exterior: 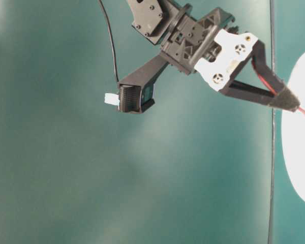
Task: Scoop the yellow hexagonal prism block from the bowl with a spoon using the right arm.
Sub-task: 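Push the spoon under the yellow hexagonal block to scoop it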
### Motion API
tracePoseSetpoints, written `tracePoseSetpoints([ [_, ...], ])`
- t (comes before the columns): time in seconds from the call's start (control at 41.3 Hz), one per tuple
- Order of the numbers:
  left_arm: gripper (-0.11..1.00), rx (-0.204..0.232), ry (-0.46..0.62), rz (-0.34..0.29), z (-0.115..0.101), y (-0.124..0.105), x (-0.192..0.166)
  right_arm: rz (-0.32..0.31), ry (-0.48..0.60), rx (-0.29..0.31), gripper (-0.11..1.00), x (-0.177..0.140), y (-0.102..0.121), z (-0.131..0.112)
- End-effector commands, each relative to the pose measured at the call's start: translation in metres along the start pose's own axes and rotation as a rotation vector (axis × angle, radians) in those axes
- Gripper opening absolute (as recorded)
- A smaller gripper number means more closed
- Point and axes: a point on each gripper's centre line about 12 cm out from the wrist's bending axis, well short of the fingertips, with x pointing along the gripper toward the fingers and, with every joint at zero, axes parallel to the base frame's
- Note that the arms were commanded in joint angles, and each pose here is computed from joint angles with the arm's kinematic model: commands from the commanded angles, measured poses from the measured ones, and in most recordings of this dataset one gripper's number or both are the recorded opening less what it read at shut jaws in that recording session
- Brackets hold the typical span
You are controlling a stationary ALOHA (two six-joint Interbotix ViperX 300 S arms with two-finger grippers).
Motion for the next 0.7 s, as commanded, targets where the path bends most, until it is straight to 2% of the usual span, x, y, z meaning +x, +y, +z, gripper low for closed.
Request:
tracePoseSetpoints([
  [0.0,0.02,0.003,-0.028,0.000,0.011,0.000,0.002,0.010,-0.052,-0.005,0.24,-0.006,0.004,0.013],
  [0.363,0.02,0.005,-0.023,0.002,0.010,0.000,0.002,0.005,-0.072,-0.004,0.24,-0.011,0.002,0.009],
  [0.677,0.02,0.003,-0.026,0.000,0.010,0.000,0.002,0.006,-0.167,-0.002,0.24,-0.028,0.003,-0.003],
])
